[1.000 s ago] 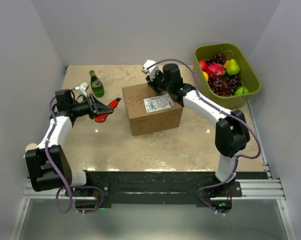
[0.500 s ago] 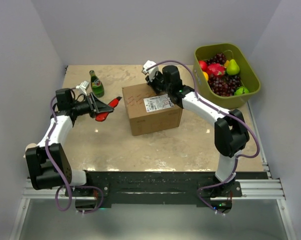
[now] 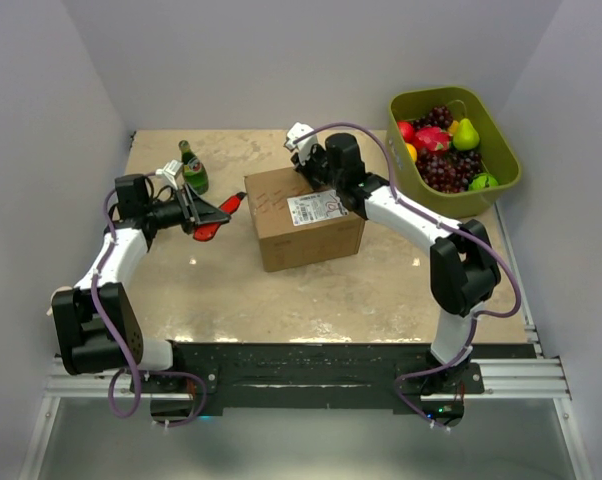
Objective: Unpack the express box
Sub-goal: Cut the express box at the center of the board.
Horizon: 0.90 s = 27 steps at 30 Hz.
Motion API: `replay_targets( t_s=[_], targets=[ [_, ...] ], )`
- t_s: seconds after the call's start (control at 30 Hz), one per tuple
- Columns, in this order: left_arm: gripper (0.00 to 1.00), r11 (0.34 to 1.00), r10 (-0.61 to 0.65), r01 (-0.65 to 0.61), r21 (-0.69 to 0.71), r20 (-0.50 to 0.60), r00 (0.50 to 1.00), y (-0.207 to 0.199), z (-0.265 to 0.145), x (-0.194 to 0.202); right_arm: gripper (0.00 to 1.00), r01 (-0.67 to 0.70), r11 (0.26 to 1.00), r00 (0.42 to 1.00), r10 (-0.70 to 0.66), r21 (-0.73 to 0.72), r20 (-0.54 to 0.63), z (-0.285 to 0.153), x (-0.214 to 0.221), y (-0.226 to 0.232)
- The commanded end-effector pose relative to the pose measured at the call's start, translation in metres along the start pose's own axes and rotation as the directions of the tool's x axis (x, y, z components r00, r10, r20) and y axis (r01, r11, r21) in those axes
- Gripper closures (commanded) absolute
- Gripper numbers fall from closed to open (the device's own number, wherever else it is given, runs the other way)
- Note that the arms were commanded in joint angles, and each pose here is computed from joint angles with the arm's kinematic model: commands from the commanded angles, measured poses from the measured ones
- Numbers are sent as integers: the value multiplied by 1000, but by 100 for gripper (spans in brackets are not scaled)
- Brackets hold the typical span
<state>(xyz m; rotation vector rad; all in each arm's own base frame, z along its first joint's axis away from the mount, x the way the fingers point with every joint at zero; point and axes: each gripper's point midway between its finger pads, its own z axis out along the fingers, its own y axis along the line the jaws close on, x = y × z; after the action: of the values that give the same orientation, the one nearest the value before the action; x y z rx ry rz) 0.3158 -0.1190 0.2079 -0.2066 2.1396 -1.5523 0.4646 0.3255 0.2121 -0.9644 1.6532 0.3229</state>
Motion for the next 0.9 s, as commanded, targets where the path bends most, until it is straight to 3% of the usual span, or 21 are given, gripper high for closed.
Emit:
replay_targets(
  t_s=[0.0, 0.6, 0.87],
  targets=[
    [100, 998, 46, -46, 44, 1, 999, -20, -1, -9, 87, -30, 997, 993, 22, -68, -117, -4, 36, 26],
    [100, 997, -75, 78, 19, -116, 990, -2, 8, 33, 86, -16, 998, 987, 6, -63, -161, 0, 52, 34],
    [100, 996, -70, 77, 39, -163, 984, -9, 12, 46, 87, -20, 998, 985, 10, -53, -173, 1, 57, 34]
  ],
)
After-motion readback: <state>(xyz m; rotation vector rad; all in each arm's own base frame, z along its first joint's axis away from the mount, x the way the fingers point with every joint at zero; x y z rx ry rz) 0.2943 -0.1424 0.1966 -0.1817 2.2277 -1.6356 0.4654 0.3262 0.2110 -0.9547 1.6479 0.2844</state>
